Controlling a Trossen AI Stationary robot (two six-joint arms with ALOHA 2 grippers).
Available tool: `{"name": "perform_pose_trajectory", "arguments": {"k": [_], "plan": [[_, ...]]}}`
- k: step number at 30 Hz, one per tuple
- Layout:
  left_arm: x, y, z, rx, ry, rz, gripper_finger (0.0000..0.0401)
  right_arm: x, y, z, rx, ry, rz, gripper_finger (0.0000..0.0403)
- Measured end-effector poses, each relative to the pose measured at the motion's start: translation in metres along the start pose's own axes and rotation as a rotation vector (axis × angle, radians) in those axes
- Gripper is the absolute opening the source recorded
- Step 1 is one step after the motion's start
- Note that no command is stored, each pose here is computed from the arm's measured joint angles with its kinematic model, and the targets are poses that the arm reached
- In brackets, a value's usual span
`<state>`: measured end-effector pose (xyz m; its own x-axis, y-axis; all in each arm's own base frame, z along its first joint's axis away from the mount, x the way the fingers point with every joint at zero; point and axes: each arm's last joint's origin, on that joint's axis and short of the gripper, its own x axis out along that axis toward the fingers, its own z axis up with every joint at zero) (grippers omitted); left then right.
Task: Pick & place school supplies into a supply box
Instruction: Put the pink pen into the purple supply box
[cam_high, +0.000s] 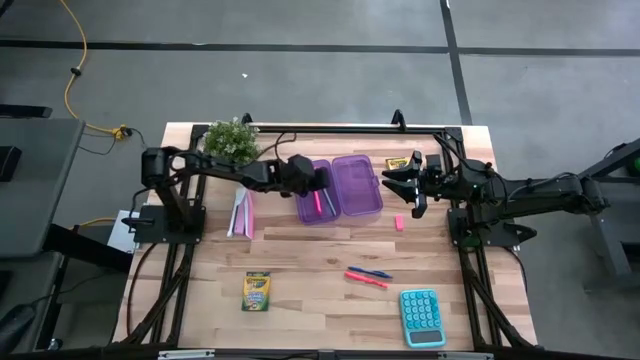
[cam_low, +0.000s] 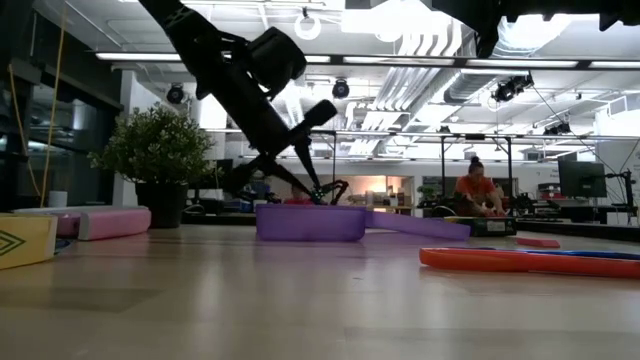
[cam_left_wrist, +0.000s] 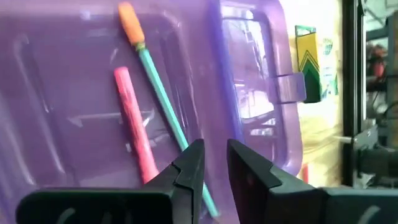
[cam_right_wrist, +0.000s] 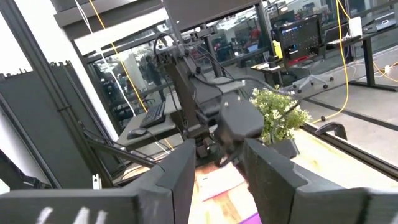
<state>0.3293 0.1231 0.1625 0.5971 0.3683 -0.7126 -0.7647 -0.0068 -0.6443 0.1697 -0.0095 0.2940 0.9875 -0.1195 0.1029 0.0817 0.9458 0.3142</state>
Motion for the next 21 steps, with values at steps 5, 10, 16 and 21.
{"name": "perform_pose_trajectory", "arguments": {"k": [5, 10, 16, 21], "plan": [[-0.008, 0.006, 0.014, 0.146, 0.059, 0.038, 0.0047, 0.000, 0.000, 0.000, -0.004, 0.000, 0.000, 0.0130], [-0.008, 0.010, 0.017, 0.292, 0.144, 0.030, 0.0005, 0.000, 0.000, 0.000, -0.004, 0.001, 0.000, 0.0130], [-0.012, -0.002, 0.019, 0.517, 0.206, 0.150, 0.0001, 0.000, 0.000, 0.000, 0.000, 0.000, -0.001, 0.0130], [-0.009, -0.016, 0.025, 0.743, 0.284, 0.255, 0.0000, 0.000, -0.001, 0.000, 0.000, -0.007, -0.024, 0.0130]]}}
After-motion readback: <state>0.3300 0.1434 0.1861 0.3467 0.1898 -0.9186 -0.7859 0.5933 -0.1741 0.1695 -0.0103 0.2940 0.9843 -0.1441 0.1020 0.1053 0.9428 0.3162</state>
